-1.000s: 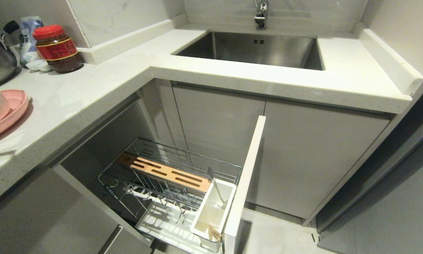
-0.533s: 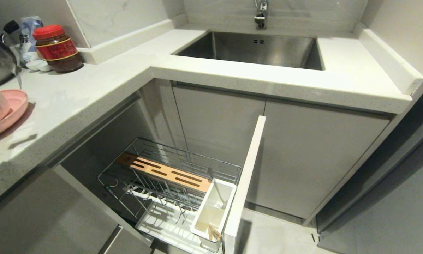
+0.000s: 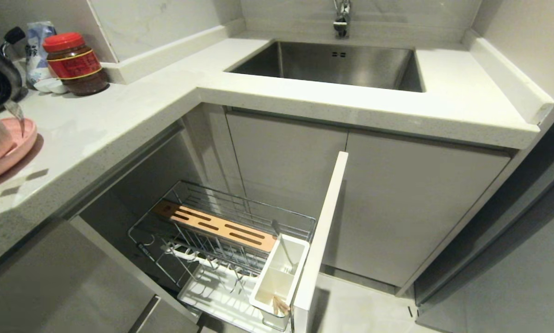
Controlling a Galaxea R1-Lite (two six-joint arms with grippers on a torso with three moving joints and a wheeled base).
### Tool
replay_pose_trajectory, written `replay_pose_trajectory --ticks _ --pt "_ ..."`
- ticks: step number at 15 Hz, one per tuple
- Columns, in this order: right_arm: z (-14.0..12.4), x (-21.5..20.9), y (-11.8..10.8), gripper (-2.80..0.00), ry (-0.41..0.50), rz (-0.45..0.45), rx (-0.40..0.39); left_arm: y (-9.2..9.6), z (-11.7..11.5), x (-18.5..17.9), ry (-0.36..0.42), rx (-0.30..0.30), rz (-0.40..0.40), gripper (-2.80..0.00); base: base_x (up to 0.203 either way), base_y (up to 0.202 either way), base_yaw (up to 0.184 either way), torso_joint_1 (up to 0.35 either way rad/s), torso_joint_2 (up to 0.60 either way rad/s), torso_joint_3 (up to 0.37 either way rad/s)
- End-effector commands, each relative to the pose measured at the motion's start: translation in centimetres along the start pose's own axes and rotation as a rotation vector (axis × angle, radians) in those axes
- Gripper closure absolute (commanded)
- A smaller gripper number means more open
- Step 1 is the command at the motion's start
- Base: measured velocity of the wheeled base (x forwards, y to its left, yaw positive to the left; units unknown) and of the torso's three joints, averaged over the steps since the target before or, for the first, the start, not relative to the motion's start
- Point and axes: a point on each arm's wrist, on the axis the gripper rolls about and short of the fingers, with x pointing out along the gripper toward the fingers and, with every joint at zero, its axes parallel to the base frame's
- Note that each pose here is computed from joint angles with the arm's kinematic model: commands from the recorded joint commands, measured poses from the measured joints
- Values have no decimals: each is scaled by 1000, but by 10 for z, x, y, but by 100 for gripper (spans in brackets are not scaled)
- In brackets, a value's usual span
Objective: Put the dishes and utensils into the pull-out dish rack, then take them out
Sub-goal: Take the fork out of the cupboard
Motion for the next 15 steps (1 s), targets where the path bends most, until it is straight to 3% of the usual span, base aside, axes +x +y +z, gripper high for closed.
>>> replay_pose_trajectory --ticks 1,7,15 --pt "-7 2 0 0 26 0 0 -7 -15 9 44 46 -5 0 0 0 0 0 0 0" --pt "-7 2 0 0 26 0 0 -11 -33 9 92 126 -61 0 0 0 0 0 0 0" --pt "-7 1 0 0 25 0 0 1 -56 -17 151 165 -73 0 0 0 0 0 0 0"
